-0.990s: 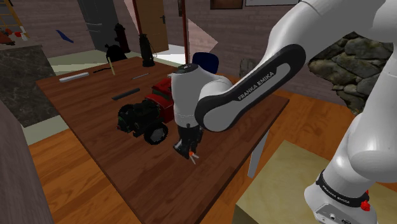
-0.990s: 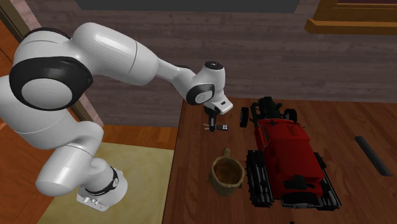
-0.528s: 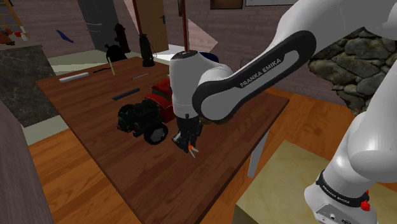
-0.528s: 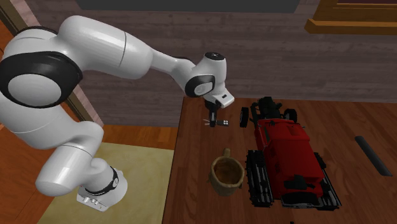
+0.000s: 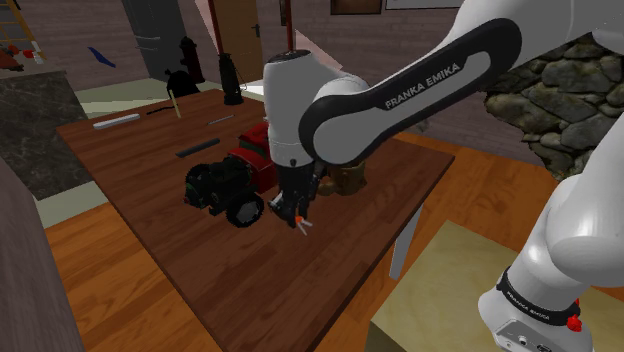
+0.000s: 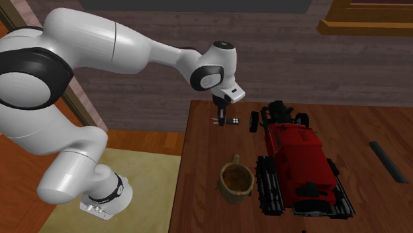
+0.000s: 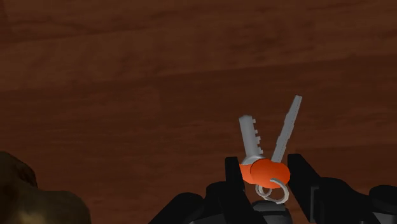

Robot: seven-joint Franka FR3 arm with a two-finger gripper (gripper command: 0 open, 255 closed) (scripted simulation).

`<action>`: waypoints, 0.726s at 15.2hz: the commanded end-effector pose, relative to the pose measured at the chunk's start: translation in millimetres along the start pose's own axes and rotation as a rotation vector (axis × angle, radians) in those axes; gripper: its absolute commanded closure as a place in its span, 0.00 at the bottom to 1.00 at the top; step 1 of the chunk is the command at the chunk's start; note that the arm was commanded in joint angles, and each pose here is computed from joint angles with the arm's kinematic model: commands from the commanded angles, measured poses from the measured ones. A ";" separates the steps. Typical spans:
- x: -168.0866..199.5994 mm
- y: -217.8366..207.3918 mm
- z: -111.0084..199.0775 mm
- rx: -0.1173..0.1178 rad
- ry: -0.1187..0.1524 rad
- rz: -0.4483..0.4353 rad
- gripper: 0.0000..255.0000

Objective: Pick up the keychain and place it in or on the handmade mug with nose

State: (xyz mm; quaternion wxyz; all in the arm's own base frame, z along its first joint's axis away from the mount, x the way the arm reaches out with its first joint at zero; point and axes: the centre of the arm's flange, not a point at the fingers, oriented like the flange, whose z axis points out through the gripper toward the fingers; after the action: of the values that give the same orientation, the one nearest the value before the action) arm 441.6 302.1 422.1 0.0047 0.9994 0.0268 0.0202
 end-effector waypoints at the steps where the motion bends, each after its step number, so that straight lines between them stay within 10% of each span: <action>1: 1.4 1.4 -10.6 0.000 0.000 0.000 1.00; 11: 3.5 2.0 -63.4 0.000 0.000 0.000 1.00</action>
State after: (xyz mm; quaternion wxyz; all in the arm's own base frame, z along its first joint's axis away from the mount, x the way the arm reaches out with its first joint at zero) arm 443.6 300.6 480.5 0.0046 0.9994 0.0269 0.0202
